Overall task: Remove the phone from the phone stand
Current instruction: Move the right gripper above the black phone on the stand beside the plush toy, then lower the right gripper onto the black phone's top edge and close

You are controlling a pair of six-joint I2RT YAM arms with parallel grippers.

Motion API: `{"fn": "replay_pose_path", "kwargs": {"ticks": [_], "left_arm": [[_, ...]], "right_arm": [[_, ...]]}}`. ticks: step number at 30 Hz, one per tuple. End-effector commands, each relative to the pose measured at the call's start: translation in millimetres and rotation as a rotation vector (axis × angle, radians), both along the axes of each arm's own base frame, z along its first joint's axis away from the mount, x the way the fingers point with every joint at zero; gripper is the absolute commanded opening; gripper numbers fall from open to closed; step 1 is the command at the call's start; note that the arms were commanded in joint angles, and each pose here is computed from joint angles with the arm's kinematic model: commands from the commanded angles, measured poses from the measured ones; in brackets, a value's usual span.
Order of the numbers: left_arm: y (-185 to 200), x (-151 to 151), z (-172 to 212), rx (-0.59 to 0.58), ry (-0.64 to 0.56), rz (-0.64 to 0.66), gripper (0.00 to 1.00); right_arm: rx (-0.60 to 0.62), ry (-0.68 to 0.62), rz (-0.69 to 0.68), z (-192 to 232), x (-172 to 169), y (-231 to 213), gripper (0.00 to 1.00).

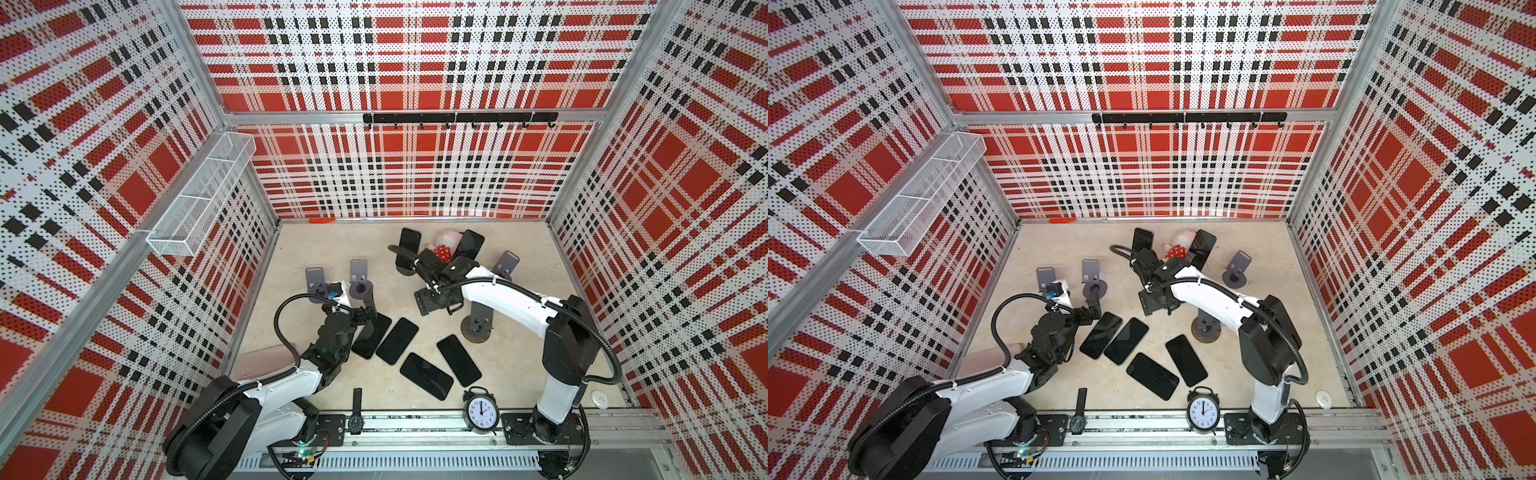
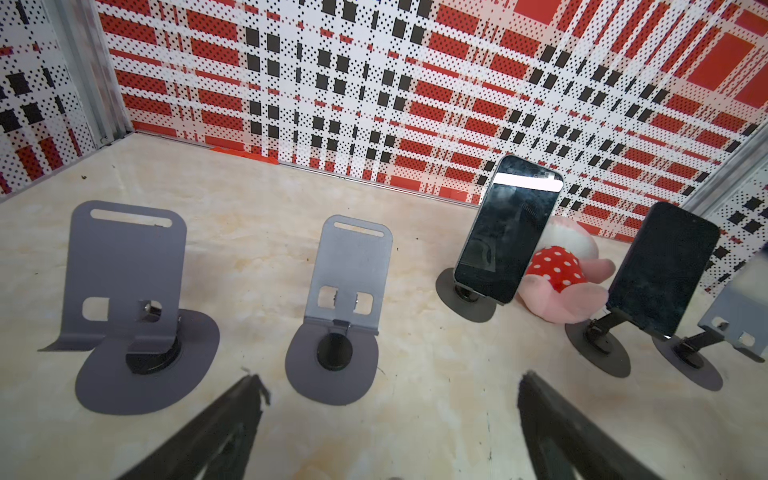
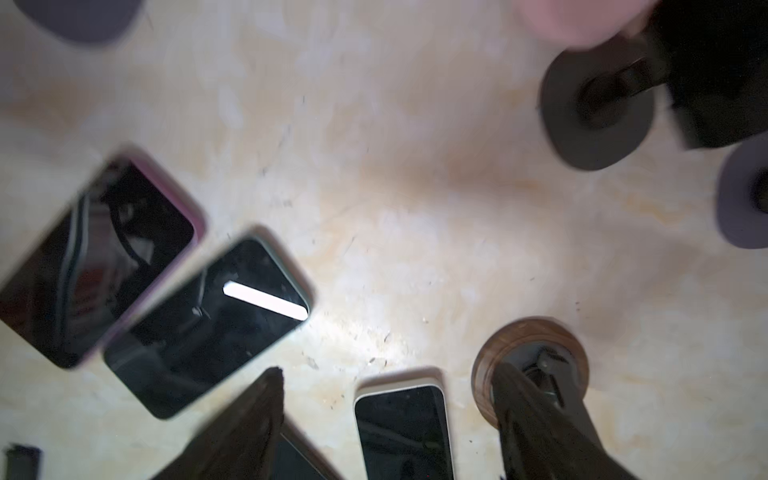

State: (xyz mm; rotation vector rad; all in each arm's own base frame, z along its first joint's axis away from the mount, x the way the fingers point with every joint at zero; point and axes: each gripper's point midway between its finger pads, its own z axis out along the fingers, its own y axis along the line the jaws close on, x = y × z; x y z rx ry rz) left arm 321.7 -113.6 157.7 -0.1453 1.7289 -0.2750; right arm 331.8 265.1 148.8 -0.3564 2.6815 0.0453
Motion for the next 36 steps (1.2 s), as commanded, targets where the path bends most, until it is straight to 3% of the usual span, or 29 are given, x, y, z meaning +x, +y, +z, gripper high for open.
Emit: {"fn": "replay_pose_path", "kwargs": {"ticks": [1, 6, 13, 16, 19, 29, 36], "left_arm": [[3.6, 1.8, -0.4, -0.005, -0.001, 0.018, 0.98], [3.6, 1.5, 0.5, -0.005, -0.004, 0.015, 0.98], [2.2, 2.4, 1.1, 0.001, -0.004, 0.010, 0.98], [-0.2, 3.5, 1.0, 0.003, -0.002, 0.000, 0.98], [1.7, 3.8, 0.1, 0.010, 0.000, 0.010, 0.98], [1.4, 4.8, 1.7, 0.016, -0.002, 0.009, 0.98], [0.8, 4.4, 1.6, 0.018, -0.001, 0.005, 0.98]], "right_arm": [[0.057, -0.174, -0.301, 46.0, 43.5, -34.5, 0.82], [0.100, -0.270, -0.642, 72.0, 79.4, -86.4, 0.83], [0.091, -0.359, -0.876, 86.2, 109.3, -135.7, 0.90], [0.097, -0.361, -0.907, 84.0, 122.0, -143.9, 0.91], [0.092, -0.363, -0.921, 82.5, 131.4, -145.4, 1.00], [0.078, -0.373, -0.953, 74.4, 157.0, -152.4, 1.00], [0.071, -0.299, -0.960, 50.2, 168.4, -161.5, 1.00]]}}
